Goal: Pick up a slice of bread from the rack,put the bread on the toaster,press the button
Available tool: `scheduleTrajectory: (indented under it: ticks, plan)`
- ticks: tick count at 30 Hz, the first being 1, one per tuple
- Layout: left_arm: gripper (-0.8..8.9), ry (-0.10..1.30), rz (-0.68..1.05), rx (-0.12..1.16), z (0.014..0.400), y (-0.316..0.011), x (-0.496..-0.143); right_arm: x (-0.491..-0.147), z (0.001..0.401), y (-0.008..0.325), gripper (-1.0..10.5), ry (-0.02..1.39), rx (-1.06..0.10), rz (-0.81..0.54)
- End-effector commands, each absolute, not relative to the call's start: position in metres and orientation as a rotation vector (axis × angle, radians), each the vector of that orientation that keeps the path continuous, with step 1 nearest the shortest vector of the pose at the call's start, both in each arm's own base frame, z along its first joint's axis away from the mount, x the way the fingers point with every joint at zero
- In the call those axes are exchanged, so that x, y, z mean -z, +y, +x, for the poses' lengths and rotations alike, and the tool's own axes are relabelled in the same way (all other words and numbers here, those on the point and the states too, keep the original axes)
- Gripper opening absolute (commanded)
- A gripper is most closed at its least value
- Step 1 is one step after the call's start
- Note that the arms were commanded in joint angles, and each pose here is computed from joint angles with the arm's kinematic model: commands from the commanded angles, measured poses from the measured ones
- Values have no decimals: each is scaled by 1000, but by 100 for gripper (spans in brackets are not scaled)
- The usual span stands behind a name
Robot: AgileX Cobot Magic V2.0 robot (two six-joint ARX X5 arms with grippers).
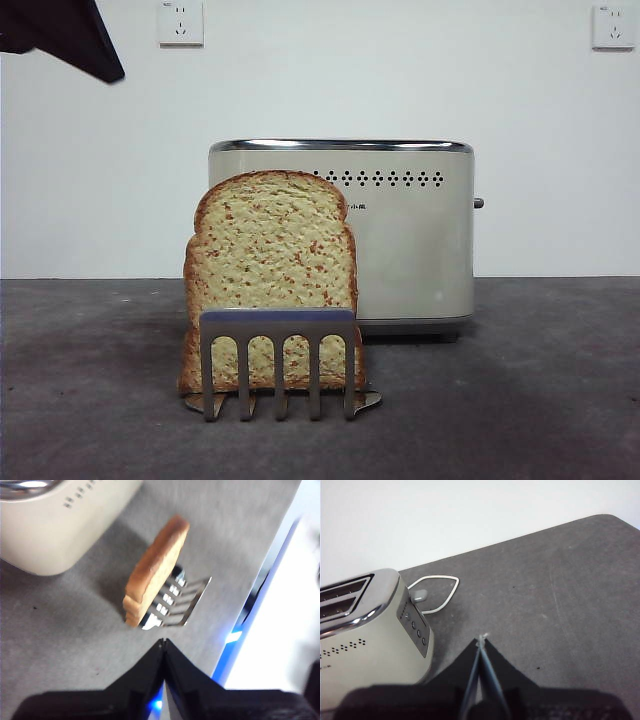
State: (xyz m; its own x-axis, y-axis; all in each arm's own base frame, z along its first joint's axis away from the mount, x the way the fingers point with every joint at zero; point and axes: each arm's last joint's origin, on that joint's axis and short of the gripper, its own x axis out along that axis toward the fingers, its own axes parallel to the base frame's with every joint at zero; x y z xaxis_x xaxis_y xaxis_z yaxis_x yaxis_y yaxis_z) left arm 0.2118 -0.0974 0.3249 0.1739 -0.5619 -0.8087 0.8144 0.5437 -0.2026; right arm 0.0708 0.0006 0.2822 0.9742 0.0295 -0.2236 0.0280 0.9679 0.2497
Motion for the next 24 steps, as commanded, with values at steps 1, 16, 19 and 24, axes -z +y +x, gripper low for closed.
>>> scheduleTrajectory:
  ticks: [1, 16, 19, 24]
  plan:
    - [-1, 976, 440, 1032, 216, -113, -322, -288, 70, 1, -1, 214, -8, 262]
    - [504, 862, 578, 1188, 221, -168, -308, -290, 69, 3, -1, 220, -83, 270]
    - [530, 836, 597, 1194, 221, -172, -308, -289, 68, 3, -1, 230, -82, 271]
    - [580, 842, 660, 1153, 223, -175, -304, -284, 67, 3, -1, 278, -75, 273]
